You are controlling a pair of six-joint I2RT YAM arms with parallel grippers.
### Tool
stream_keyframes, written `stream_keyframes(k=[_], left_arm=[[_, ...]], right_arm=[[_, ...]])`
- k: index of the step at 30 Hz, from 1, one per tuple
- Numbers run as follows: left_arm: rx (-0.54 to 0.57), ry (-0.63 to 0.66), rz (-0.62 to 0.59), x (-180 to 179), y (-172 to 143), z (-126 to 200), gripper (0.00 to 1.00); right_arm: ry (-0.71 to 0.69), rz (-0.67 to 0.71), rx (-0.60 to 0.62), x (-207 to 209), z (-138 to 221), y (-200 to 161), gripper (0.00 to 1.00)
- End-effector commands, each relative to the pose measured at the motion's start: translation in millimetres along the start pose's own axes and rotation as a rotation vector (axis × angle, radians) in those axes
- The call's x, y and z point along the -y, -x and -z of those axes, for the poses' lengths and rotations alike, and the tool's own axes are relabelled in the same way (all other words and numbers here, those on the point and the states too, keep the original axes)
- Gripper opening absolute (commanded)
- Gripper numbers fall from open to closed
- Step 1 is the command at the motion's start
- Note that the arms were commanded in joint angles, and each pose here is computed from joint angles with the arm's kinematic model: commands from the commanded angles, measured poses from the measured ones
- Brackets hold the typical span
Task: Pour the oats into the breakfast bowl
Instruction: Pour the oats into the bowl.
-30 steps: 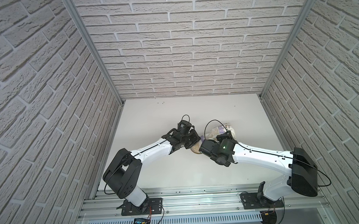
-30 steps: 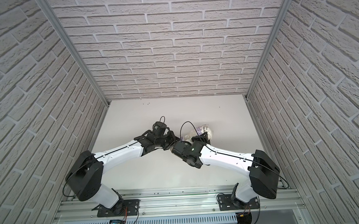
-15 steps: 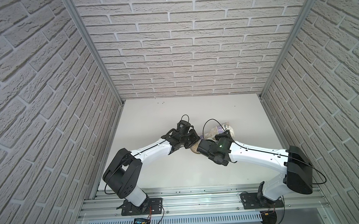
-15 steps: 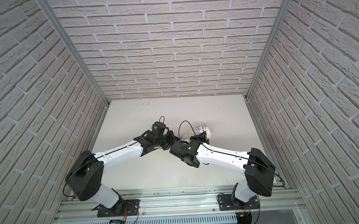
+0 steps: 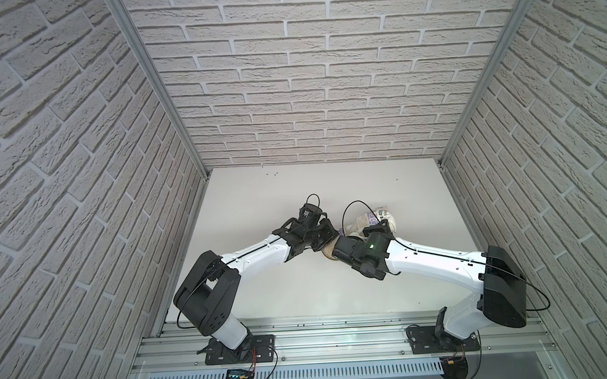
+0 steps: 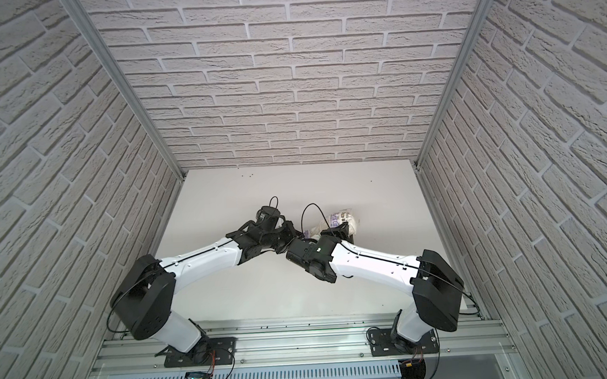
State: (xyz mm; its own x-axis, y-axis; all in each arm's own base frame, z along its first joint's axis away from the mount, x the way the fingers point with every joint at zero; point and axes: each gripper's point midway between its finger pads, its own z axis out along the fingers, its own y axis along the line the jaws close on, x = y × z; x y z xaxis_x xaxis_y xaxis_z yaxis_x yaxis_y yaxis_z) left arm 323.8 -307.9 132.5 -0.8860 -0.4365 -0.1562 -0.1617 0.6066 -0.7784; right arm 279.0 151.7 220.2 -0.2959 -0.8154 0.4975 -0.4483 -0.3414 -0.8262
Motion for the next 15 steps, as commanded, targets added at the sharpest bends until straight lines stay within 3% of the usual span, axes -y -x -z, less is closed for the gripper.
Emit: stream_keyframes(k=[1, 15], left_arm=[[0.015, 0.065, 0.004, -24.7, 2.9, -5.8, 0.03], [0.021, 0.065, 0.002, -21.5, 4.7, -3.9, 0.01]], right_arm=[[-0.186, -0.157, -0.086, 48.3, 13.1, -26.8, 0.03], [-0.164, -0.17, -0.076, 37.1, 10.3, -25.5, 0.03]])
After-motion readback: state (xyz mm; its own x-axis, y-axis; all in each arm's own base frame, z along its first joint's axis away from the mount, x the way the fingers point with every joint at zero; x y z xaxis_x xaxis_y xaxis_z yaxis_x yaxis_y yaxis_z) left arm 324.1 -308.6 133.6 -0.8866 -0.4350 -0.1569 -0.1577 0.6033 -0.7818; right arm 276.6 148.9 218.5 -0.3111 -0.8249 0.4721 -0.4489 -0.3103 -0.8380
